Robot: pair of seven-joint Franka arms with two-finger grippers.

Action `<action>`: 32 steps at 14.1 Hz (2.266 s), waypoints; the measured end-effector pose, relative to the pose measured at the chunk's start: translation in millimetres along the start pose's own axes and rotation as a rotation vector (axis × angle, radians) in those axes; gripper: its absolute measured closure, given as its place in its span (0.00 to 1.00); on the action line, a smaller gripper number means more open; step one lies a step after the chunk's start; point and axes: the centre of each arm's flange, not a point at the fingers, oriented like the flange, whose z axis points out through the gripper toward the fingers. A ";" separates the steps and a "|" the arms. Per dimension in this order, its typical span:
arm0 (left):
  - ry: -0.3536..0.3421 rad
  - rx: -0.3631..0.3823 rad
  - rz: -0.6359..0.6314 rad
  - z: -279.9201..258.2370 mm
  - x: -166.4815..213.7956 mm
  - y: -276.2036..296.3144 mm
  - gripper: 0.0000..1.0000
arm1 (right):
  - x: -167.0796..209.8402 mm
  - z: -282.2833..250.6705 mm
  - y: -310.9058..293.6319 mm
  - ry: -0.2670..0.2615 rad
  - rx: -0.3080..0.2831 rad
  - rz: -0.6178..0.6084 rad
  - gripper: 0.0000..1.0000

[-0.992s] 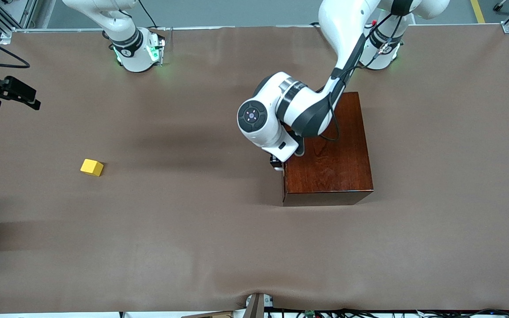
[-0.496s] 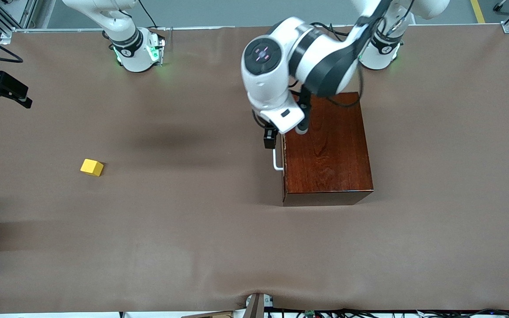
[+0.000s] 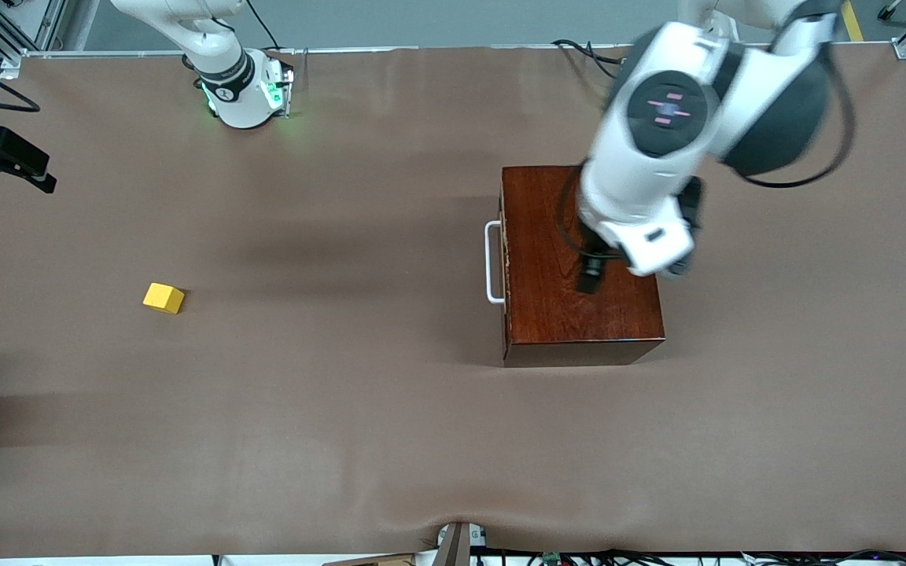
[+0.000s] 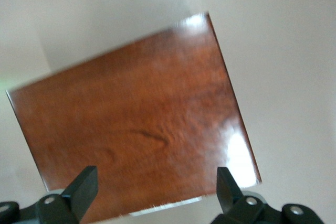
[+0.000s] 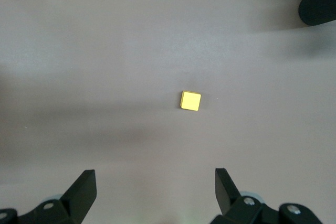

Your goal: Open drawer, take yellow block, close drawer

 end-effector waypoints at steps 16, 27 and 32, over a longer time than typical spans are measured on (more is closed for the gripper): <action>-0.048 -0.109 0.445 -91.7 271.0 -154.6 0.00 | 0.5 0.7 -1.1 -0.001 0.000 -0.002 0.00; -0.006 -0.129 1.055 -102.4 255.5 -161.5 0.00 | 0.7 1.2 -1.2 -0.002 0.000 -0.002 0.00; 0.013 -0.069 1.236 -100.1 240.4 -160.1 0.00 | 0.8 1.3 -1.0 -0.003 0.000 -0.002 0.00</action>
